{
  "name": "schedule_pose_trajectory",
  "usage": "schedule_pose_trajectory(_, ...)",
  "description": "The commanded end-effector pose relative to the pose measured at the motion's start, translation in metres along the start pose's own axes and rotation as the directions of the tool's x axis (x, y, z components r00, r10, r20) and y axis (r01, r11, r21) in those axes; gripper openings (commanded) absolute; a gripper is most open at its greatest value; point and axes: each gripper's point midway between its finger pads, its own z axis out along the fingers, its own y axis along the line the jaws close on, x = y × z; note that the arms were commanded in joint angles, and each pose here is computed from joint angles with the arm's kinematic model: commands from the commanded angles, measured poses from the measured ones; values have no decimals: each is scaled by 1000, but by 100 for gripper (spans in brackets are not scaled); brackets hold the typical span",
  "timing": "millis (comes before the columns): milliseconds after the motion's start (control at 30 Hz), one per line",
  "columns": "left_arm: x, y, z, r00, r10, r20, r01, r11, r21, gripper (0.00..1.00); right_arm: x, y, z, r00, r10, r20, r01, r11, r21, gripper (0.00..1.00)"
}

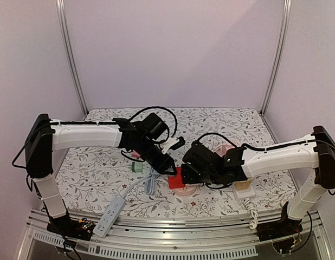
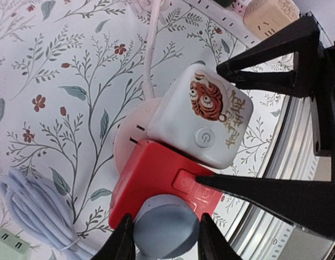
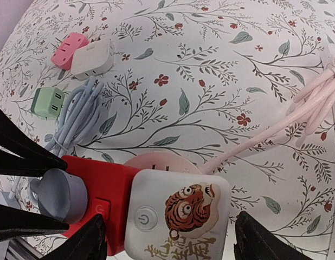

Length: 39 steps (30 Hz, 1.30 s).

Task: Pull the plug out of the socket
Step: Remove the plug from the socket.

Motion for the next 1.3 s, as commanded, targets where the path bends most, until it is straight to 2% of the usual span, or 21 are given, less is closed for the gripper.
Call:
schedule_pose_trajectory(0,-20,-17,-21,997,-76,31,71,989,127,12,55,-47,14,970,-157,-188,188,969,161,80)
schedule_pose_trajectory(233,-2,-11,-27,999,-39,30,37,998,60,11,31,-10,1,982,-129,-140,134,991,25,81)
schedule_pose_trajectory(467,-4,-15,-23,993,-118,23,116,989,91,10,-16,-1,-37,987,-163,-6,163,987,-9,99)
schedule_pose_trajectory(567,-13,-14,-28,985,-164,51,159,984,83,10,-28,-10,-56,985,-164,50,165,986,-17,99)
schedule_pose_trajectory(733,-19,-8,-26,973,-220,69,217,975,53,10,-20,-27,-72,984,-157,86,162,985,-58,99)
schedule_pose_trajectory(933,-32,-6,-26,950,-295,102,293,956,31,10,-18,-7,-94,976,-159,151,188,962,-196,98)
schedule_pose_trajectory(1100,-48,-9,-28,936,-321,147,317,947,48,9,-7,12,-85,977,-174,125,196,960,-201,94)
schedule_pose_trajectory(1267,-39,-12,-11,940,-325,102,321,946,55,10,3,35,-69,976,-198,89,212,955,-206,89)
